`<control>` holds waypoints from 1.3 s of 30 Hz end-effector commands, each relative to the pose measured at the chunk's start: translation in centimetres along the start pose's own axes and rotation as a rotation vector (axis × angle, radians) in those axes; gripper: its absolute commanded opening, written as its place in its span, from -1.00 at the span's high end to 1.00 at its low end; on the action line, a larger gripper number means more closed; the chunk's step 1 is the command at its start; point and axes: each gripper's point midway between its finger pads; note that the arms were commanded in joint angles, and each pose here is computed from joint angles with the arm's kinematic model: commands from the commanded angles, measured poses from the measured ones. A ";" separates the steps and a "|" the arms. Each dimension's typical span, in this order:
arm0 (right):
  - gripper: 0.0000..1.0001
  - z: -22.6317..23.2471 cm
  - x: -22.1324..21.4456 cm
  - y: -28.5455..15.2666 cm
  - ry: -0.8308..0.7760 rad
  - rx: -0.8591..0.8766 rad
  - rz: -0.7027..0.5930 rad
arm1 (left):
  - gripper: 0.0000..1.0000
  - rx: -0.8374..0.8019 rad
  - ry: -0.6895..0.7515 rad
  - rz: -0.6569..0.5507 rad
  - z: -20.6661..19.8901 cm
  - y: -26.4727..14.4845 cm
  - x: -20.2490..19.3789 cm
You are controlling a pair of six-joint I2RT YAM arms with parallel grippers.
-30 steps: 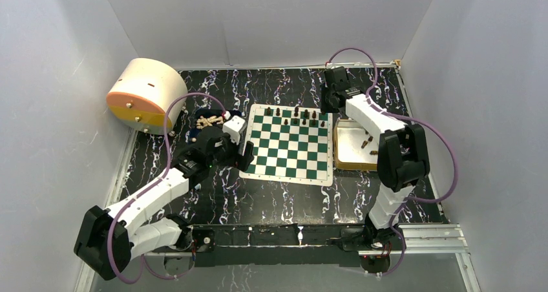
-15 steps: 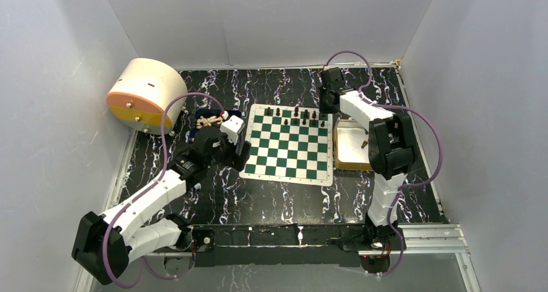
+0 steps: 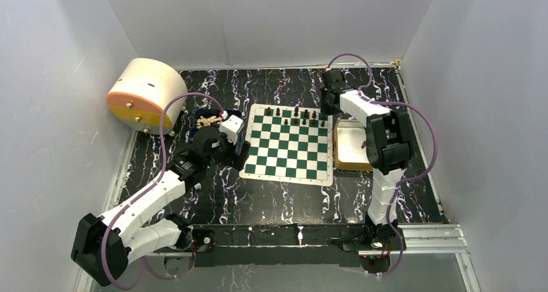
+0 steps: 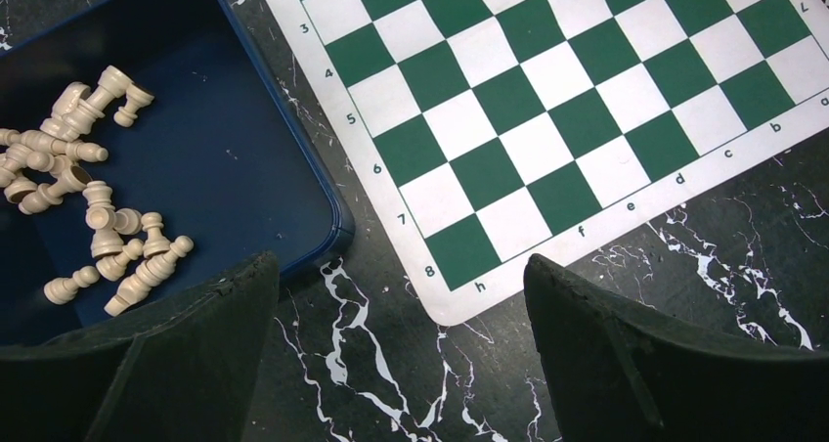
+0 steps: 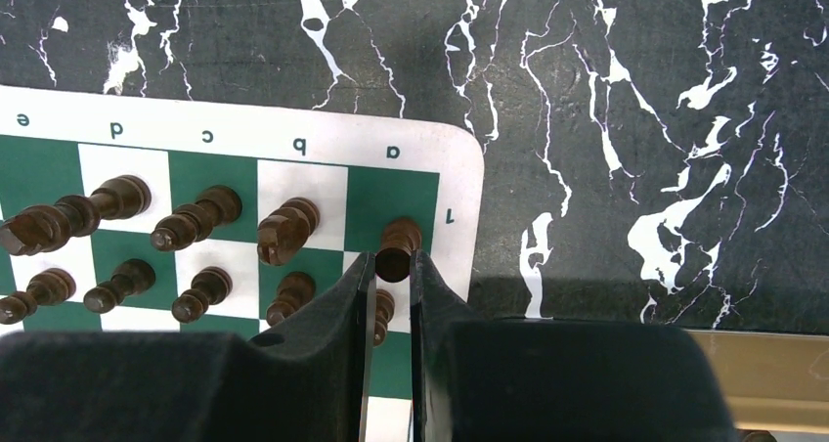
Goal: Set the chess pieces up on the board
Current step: Place the chess piece on the chessboard.
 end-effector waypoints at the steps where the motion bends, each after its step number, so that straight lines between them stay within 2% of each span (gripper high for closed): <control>1: 0.62 0.9 2.5 0.1 0.021 0.033 -0.060 | -0.84 0.027 0.009 -0.046 0.7 -0.4 1.5; 14: 0.63 1.5 3.5 -0.1 0.021 0.058 -0.067 | -0.84 0.032 0.007 -0.047 0.8 -0.4 1.6; 27: 0.61 1.0 2.3 1.1 0.016 0.018 0.004 | -0.84 0.048 0.005 -0.049 1.1 -0.6 1.6; 39: 0.61 0.9 2.8 0.4 0.012 0.000 0.024 | -0.84 0.054 0.008 -0.054 1.2 -0.7 1.7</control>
Point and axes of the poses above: each gripper's point midway between its finger pads, its own y axis out along the fingers, its own z axis along the line the jaws close on, x = y × z, and after that the axes turned 8 degrees about y, right-handed
